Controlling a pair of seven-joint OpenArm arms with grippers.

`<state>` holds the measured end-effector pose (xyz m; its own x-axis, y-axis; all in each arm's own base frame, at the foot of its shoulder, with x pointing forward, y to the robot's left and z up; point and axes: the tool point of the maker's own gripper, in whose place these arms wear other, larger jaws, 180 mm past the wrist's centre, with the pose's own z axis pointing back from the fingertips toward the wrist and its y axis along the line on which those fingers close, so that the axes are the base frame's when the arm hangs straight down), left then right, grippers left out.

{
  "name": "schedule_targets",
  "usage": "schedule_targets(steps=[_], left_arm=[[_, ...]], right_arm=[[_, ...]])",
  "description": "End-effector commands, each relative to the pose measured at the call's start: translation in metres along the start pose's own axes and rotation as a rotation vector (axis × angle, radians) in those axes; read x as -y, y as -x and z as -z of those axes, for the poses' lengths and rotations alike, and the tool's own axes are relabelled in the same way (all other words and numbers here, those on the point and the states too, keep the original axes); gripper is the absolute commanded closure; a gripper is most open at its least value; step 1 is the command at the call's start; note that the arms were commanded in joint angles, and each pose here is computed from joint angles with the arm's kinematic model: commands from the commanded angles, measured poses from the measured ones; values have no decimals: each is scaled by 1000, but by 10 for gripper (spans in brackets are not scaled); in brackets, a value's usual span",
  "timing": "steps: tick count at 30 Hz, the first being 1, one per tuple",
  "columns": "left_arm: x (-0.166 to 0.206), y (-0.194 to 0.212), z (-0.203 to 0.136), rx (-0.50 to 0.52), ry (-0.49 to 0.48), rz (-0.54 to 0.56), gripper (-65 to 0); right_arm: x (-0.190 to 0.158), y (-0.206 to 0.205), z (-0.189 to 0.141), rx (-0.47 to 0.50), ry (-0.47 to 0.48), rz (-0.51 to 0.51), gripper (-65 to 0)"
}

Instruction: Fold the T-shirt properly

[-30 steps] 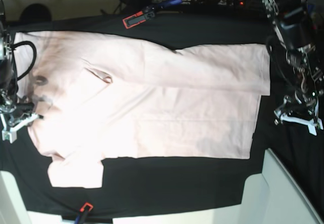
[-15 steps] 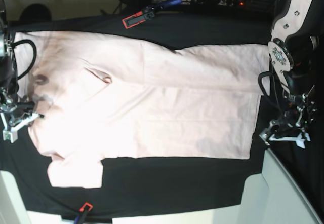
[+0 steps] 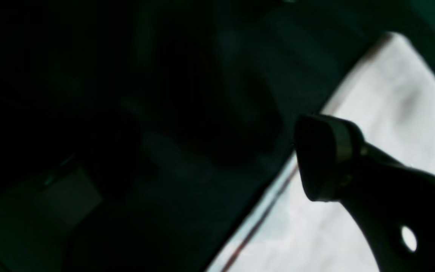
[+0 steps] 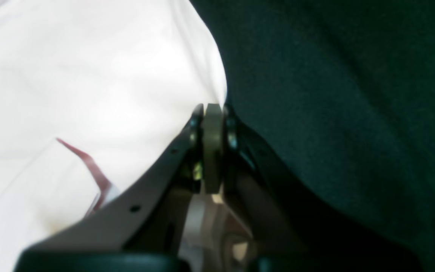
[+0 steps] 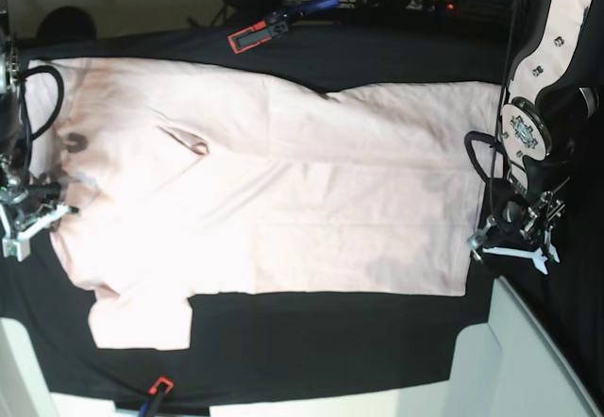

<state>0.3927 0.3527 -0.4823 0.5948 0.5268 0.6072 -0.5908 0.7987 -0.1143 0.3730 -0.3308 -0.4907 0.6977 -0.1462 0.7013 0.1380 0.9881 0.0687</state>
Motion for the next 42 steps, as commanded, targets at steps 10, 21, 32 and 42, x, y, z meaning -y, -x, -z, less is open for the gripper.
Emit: schedule_targets(steps=[10, 21, 32, 42], left_arm=[[-14, 9, 0, -30, -22, -26, -635], [-32, 33, 1, -64, -52, -6, -628], [-29, 53, -7, 14, -67, 195, -632], [-22, 53, -10, 35, -65, 231, -635]], right_arm=[[9, -28, -3, 64, 11, -2, -4], [8, -30, -2, 69, 8, -2, -6], [4, -39, -2, 91, -3, -11, -9], [4, -39, -2, 91, -3, -11, -9]])
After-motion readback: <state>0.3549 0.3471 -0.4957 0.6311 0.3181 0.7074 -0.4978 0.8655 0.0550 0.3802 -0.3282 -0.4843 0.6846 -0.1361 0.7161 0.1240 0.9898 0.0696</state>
